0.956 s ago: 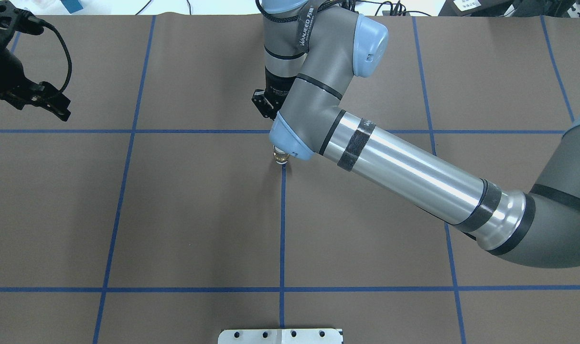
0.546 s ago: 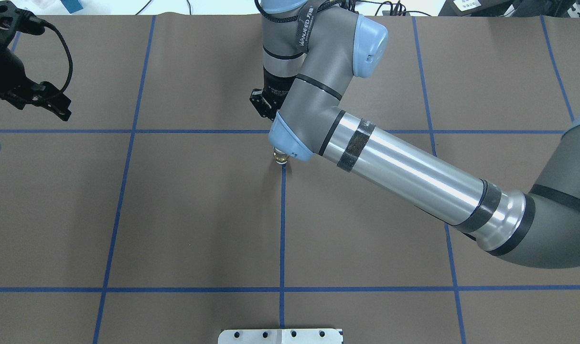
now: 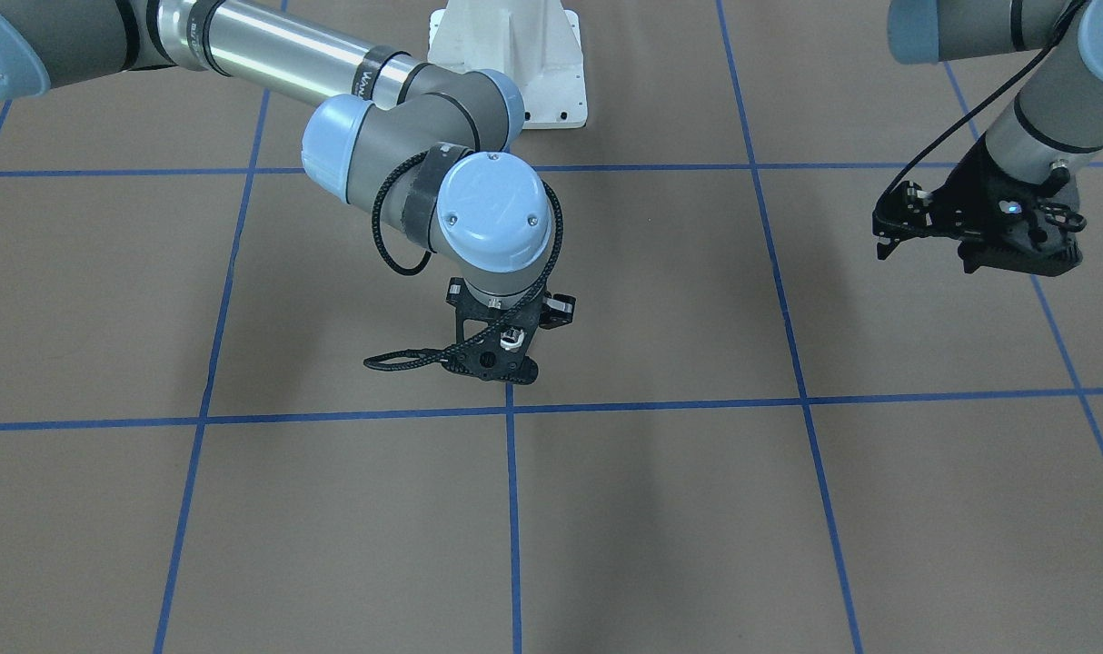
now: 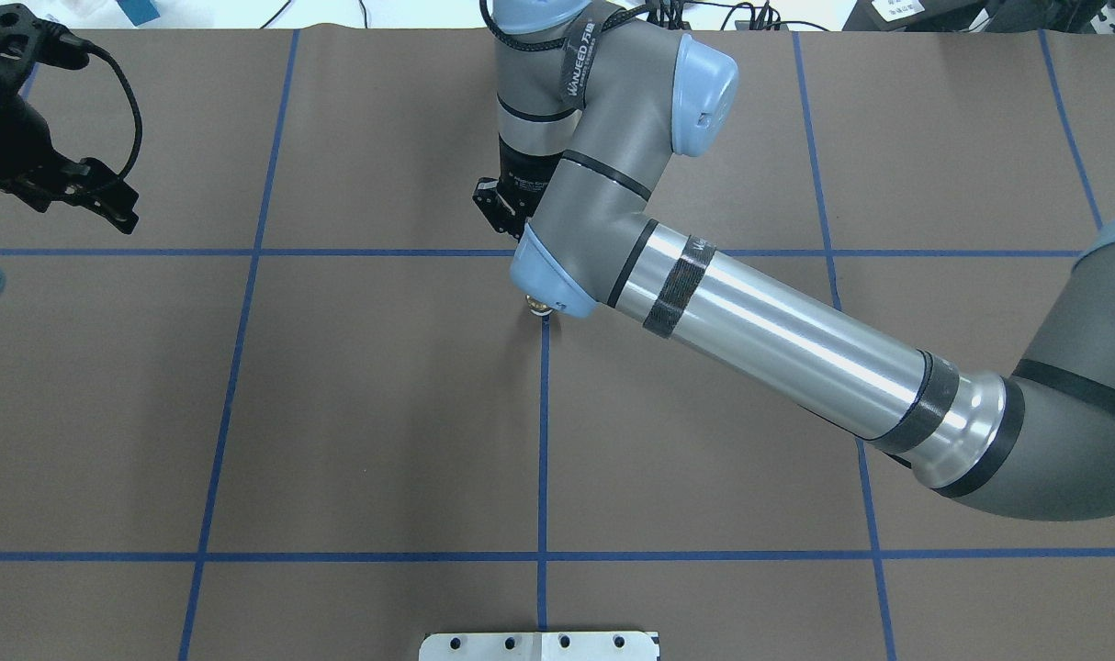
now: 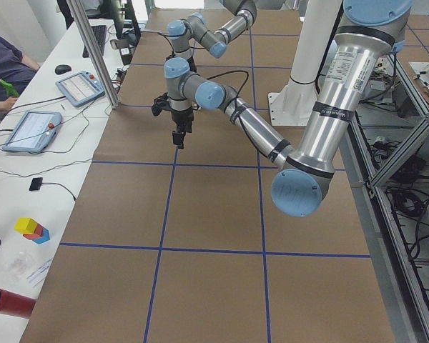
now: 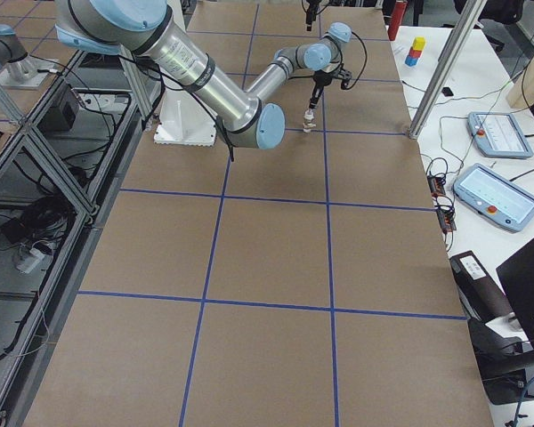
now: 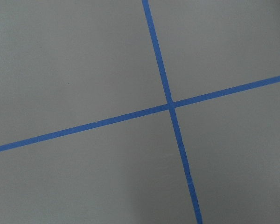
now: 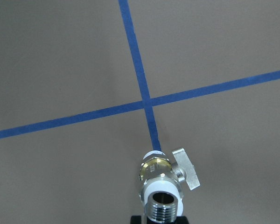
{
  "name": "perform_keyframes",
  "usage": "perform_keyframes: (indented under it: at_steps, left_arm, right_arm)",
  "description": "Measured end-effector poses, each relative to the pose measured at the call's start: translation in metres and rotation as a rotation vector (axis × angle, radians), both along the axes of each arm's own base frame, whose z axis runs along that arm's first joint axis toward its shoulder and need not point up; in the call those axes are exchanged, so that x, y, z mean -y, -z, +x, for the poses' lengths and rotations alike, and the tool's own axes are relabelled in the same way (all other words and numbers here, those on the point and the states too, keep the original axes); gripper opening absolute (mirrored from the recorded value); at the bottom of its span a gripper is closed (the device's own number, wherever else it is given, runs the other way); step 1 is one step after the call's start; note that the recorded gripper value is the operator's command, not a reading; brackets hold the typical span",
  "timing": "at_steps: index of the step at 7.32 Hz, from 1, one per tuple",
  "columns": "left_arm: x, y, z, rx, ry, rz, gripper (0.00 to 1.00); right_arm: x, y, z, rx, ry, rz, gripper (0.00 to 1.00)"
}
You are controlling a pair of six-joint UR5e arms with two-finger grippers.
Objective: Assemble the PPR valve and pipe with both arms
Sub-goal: 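Lower the chrome fitting onto the valve's white socket and press it in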
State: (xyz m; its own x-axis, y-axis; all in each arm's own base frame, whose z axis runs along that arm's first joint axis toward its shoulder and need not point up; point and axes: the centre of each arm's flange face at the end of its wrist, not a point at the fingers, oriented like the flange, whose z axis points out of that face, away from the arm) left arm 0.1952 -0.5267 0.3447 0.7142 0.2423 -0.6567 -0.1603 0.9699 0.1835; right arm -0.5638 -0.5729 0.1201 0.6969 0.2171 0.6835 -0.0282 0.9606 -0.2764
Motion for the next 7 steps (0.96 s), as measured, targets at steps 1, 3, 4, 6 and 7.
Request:
perform_keyframes:
  at_steps: [1,3,4,6,7]
  left_arm:
    - [0.0002,0.0001,0.0003,0.000,0.001,-0.001,1.00]
    - [0.0005,0.0001,0.0006,0.000,0.001,-0.002,1.00]
    - [0.0008,-0.0006,0.0008,0.001,0.001,-0.003,1.00]
    - [0.0021,-0.0033,0.0015,0.004,0.000,-0.007,1.00]
    - [0.0023,-0.0043,0.0016,0.005,-0.001,-0.009,1.00]
  right_arm:
    - [-0.0003,-0.0008,0.0002,0.000,0.000,0.000,0.00]
    - [-0.0001,-0.0036,0.0006,-0.002,0.001,-0.001,0.00]
    - [0.0000,-0.0040,0.0007,-0.002,0.000,-0.001,0.00]
    - [0.0000,-0.0045,0.0007,-0.003,0.000,-0.002,0.00]
    - [0.0000,-0.0049,0.0008,-0.003,0.000,-0.002,0.00]
